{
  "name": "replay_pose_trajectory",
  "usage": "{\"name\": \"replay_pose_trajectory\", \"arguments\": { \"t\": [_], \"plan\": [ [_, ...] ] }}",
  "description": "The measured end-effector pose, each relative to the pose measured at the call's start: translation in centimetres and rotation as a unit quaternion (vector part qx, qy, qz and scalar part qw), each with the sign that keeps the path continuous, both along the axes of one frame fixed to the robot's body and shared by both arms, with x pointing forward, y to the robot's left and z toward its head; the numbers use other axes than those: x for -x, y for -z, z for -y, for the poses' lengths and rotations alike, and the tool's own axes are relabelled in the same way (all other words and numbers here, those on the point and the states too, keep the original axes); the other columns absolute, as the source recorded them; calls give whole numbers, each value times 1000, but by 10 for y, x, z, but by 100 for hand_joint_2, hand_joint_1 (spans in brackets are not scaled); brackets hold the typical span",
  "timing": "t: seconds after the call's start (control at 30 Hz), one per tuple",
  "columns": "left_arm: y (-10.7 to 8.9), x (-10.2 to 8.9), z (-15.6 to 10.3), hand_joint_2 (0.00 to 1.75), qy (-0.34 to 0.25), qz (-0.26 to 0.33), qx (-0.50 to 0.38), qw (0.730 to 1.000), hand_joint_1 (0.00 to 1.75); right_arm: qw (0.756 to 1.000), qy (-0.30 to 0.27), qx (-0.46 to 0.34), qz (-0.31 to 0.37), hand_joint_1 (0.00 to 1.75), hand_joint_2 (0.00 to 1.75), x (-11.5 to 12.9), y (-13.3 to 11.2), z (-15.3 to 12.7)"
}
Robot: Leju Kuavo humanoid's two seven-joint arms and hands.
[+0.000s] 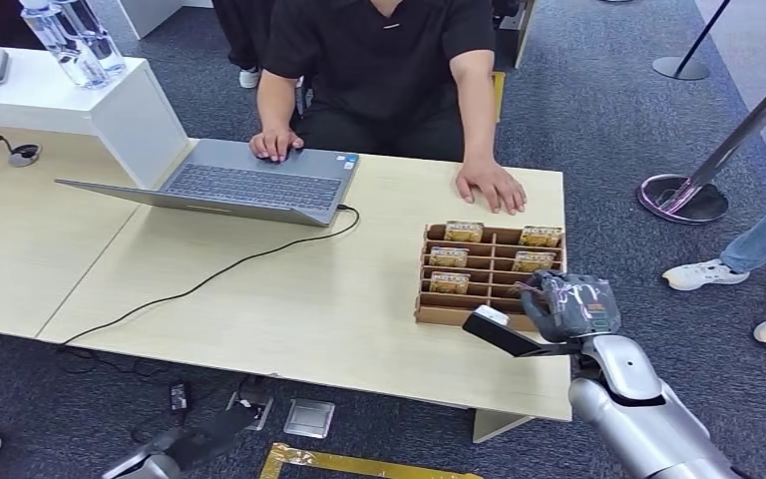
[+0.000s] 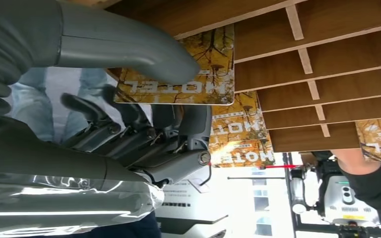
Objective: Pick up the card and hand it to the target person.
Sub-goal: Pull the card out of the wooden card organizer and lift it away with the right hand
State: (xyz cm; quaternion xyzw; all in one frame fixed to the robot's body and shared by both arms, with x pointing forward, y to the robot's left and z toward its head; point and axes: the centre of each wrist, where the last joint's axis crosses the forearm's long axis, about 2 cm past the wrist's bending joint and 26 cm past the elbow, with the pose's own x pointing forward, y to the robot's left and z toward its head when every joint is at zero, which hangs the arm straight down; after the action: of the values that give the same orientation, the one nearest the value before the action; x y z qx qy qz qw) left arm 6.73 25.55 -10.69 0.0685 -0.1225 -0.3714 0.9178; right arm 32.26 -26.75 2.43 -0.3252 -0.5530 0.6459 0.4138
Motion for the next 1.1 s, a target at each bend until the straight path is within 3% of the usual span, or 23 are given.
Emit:
{"name": "replay_pose_trajectory", "arguments": {
  "t": [0.43, 0.67, 0.9, 1.1],
  "plan": [
    [0, -1, 0, 175, -2, 8, -26, 1000, 0, 1000, 3, -16, 7, 175, 175, 4, 1, -1],
    [0, -2, 0, 175, -4, 11, -31, 999, 0, 996, 9, -83, 28, 175, 175, 5, -1, -3],
    [-1, -3, 0, 175, -3, 15, -28, 999, 0, 971, 22, -205, 119, 175, 175, -15, -33, -12],
    [-2, -9, 0, 175, -2, 20, -28, 999, 0, 924, 17, -312, 221, 175, 175, -35, -76, -27]
  ]
}}
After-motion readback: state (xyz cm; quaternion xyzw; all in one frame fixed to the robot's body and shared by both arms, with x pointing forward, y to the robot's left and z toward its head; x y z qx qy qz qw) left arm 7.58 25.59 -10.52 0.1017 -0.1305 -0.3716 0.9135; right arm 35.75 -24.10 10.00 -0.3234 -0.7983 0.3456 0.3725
